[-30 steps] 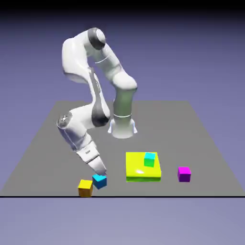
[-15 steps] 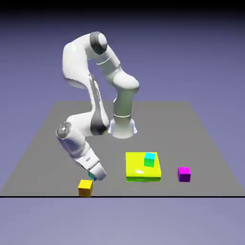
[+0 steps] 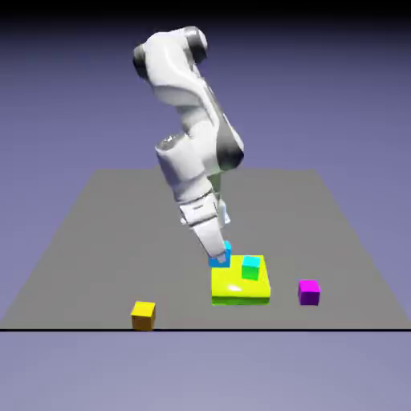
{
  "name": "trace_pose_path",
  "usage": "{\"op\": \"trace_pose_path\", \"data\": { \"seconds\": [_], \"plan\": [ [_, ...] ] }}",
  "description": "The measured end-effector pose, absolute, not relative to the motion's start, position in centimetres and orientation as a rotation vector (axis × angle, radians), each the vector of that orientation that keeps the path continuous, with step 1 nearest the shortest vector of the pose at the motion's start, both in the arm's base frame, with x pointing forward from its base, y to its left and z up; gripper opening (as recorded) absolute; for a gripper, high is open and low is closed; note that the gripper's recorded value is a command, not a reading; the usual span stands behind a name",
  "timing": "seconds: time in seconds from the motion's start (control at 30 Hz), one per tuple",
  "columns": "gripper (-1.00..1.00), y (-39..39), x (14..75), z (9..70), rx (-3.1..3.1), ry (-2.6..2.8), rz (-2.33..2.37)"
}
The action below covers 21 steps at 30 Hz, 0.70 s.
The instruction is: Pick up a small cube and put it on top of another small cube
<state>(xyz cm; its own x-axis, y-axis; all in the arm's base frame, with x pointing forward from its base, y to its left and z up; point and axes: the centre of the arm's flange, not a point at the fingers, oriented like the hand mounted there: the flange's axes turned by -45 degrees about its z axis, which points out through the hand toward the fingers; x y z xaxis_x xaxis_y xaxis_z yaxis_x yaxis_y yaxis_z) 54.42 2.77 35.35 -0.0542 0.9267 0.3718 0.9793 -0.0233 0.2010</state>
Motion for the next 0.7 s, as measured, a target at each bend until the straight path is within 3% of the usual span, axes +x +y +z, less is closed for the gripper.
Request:
{"op": "trace_pose_path", "data": {
  "seconds": [0.33,0.7],
  "plan": [
    [-1.0,13.5,51.2,37.6,-2.408,-1.712,-0.731],
    [-1.0,22.9,45.4,32.9,-2.694,-1.201,-0.733]
  ]
}}
